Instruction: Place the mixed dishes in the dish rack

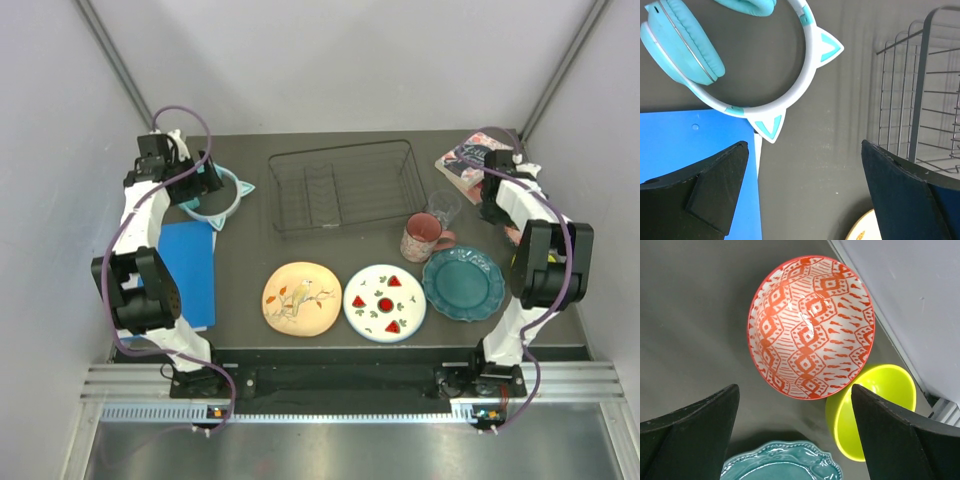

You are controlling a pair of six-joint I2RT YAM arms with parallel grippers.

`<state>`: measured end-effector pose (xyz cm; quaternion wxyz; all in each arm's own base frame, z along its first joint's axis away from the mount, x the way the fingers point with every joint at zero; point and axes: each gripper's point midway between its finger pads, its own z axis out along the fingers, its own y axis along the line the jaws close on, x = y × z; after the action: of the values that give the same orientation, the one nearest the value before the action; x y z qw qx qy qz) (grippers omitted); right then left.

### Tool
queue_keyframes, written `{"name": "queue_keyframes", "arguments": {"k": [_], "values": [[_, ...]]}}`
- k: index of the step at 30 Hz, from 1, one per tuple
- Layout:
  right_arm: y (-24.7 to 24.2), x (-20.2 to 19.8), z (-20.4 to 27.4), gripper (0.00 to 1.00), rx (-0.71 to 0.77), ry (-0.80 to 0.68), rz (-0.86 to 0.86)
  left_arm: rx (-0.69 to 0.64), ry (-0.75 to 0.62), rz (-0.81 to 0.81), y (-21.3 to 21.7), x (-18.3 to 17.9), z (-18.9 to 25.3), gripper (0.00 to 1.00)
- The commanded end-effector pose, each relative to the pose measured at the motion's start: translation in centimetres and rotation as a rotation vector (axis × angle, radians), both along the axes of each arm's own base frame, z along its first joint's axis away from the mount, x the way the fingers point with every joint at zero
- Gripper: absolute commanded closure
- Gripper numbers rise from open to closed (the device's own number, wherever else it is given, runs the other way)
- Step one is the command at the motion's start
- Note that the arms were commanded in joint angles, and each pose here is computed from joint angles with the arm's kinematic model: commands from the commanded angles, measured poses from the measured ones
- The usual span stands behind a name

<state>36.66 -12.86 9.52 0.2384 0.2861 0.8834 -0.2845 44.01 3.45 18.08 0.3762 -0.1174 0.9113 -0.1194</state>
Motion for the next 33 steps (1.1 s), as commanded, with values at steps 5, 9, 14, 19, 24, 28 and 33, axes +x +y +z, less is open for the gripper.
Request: {"name": "queue_keyframes", "arguments": {"k": [5, 9, 14, 19, 24, 28, 33], "values": [[0.2, 2.2, -0.3, 0.09, 0.051, -0.067, 0.017, 0.003, -0.12, -0.007, 0.1, 0.9, 2.8, 0.01], [0.4, 2.8, -1.9, 0.11, 0.065, -0.046, 0.015, -0.006, -0.097, -0.003, 0.0, 0.8, 1.8, 0.01], [0.1, 3.4, -3.4, 0.11, 0.07, -0.029, 0.013, -0.005, -0.088, 0.01, 0.3, 0.5, 1.2, 0.01], [0.0, 3.6, -4.5, 0.14, 0.08, -0.015, 0.008, 0.011, -0.084, 0.016, 0.8, 0.4, 0.9, 0.01], [-0.3, 3.6, -4.7, 0.23, 0.079, -0.023, 0.005, 0.018, -0.082, 0.028, 1.1, 0.2, 0.8, 0.01], [-1.1, 3.7, -4.5, 0.33, 0.076, -0.025, -0.002, 0.025, -0.087, 0.035, 1.3, -0.1, 0.8, 0.01], [-1.5, 3.7, -4.7, 0.46, 0.086, -0.038, 0.0, 0.03, -0.087, 0.046, 1.6, -0.3, 0.8, 0.01]]}}
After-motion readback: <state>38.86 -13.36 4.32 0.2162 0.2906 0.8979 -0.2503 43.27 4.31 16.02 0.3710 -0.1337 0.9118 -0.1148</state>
